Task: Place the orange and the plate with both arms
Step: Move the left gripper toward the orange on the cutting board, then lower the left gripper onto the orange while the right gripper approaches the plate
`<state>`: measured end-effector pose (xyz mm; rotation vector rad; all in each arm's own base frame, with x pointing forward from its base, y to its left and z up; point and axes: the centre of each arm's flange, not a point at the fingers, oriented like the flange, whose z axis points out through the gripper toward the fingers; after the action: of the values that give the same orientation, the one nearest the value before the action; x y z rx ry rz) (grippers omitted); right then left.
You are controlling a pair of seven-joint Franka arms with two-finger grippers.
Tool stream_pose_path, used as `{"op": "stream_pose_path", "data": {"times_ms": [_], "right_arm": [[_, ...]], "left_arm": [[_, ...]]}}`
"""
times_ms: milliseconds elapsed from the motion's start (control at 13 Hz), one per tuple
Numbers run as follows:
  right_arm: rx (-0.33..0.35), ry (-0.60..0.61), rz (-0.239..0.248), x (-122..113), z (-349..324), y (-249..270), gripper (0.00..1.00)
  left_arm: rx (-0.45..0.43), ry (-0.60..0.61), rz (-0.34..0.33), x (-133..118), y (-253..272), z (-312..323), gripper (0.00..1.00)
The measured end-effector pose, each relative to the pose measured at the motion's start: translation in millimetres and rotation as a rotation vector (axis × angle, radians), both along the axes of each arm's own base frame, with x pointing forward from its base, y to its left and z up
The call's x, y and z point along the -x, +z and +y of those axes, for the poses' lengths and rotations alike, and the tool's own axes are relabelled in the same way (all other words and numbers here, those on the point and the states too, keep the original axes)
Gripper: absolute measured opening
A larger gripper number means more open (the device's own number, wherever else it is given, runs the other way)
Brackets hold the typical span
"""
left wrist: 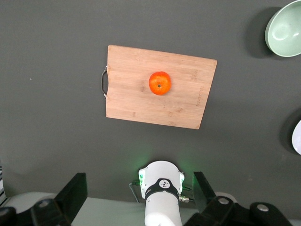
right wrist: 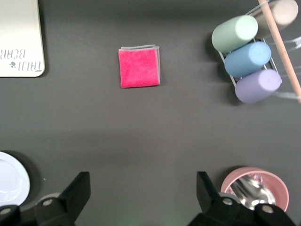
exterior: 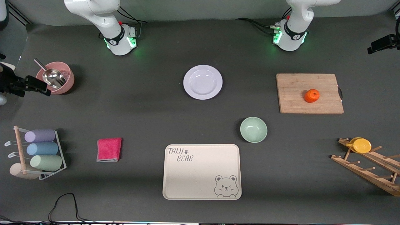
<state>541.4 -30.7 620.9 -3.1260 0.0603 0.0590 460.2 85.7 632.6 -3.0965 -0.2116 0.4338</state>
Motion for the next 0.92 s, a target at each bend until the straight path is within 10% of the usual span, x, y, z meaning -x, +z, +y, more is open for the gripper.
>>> {"op": "stream_pose_path", "data": {"times_ms": [615, 923], "right_arm": [[-0.021, -0.032, -0.032, 64, 70, 38, 1.0], [-0.15, -0.044, 0.028, 73, 77, 9, 1.0]], "left_arm": [[0.023, 0.004, -0.033, 40, -110, -6, 1.0], [0.012, 0.025, -0.046, 50, -208, -18, 1.0]]}}
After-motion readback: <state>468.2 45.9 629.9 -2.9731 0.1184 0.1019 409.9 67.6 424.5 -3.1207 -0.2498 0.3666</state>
